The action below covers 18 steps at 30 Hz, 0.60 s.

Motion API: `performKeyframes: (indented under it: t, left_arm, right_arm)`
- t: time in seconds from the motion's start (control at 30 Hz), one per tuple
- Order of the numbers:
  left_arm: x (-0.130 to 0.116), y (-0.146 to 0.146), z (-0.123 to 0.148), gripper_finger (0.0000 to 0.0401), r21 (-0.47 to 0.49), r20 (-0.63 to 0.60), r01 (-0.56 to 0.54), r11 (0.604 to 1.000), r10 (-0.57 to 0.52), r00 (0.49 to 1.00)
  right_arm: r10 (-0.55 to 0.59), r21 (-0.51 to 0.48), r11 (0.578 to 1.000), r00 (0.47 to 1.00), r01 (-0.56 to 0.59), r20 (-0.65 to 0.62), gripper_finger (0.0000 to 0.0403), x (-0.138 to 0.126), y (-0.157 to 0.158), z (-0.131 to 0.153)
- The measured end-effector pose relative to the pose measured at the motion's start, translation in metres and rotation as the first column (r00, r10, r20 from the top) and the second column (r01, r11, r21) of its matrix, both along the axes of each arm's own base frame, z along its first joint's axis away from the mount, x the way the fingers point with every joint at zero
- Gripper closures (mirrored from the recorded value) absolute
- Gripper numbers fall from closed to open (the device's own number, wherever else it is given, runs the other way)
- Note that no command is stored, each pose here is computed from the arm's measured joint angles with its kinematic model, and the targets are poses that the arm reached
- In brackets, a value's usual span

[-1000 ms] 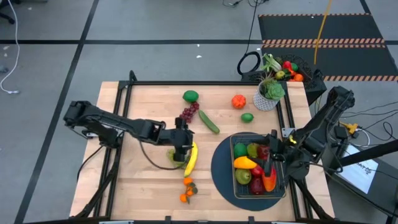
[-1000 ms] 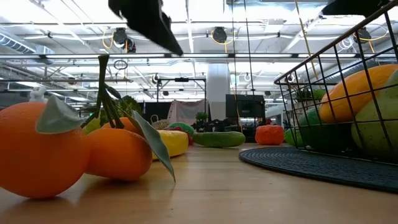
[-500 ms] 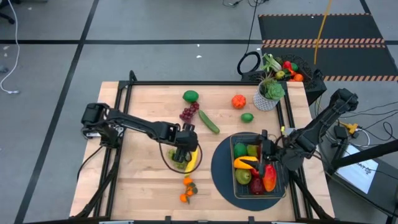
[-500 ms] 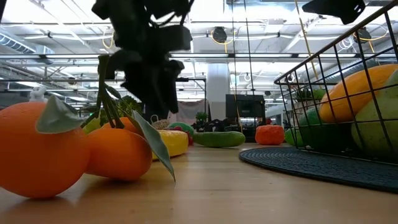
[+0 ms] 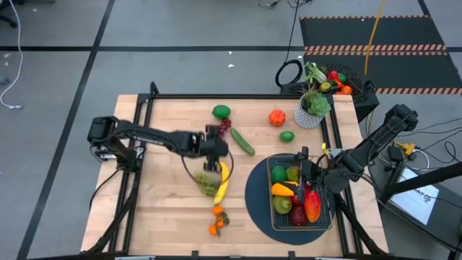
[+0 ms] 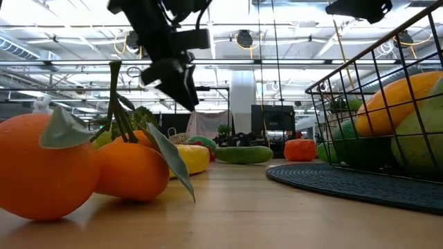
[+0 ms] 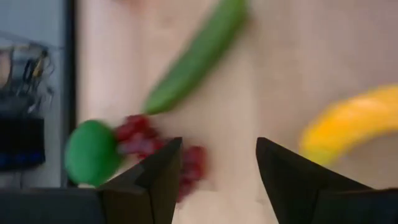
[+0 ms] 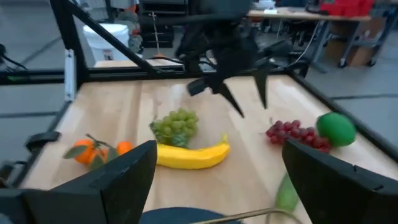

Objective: Build produce basket
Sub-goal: Put the top lime into the wire basket

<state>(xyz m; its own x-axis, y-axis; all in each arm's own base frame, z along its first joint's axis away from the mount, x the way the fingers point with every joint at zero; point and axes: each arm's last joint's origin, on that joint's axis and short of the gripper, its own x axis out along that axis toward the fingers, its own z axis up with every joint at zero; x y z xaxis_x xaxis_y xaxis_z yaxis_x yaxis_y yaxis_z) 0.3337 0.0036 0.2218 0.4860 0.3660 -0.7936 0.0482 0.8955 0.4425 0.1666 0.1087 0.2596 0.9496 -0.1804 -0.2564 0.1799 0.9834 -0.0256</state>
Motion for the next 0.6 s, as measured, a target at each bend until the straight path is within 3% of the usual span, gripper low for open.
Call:
performKeyframes:
  t: [0.17, 0.33, 0.5, 0.6]
  left_arm:
    - [-0.001, 0.06, 0.006, 0.0173, -0.035, 0.08, -0.149, 0.988, 0.151, 0.985]
    - [-0.01, 0.128, 0.007, 0.0129, -0.105, 0.163, -0.228, 0.968, 0.243, 0.956]
    - [-0.026, 0.177, 0.008, 0.0079, -0.199, 0.244, -0.227, 0.953, 0.272, 0.931]
    - [-0.031, 0.192, 0.001, 0.0054, -0.257, 0.252, -0.203, 0.945, 0.268, 0.93]
  right_arm:
    - [-0.03, -0.021, 0.999, 1.0, 0.03, -0.002, 0.0064, 0.004, -0.006, 0.0]
    - [-0.029, -0.042, 0.999, 1.0, 0.029, -0.009, 0.0064, 0.004, -0.007, 0.0]
    - [-0.016, -0.098, 0.995, 1.0, 0.014, -0.015, 0.0064, 0.005, -0.007, 0.001]
    - [-0.023, -0.119, 0.993, 1.0, 0.02, -0.02, 0.0064, 0.006, -0.009, 0.001]
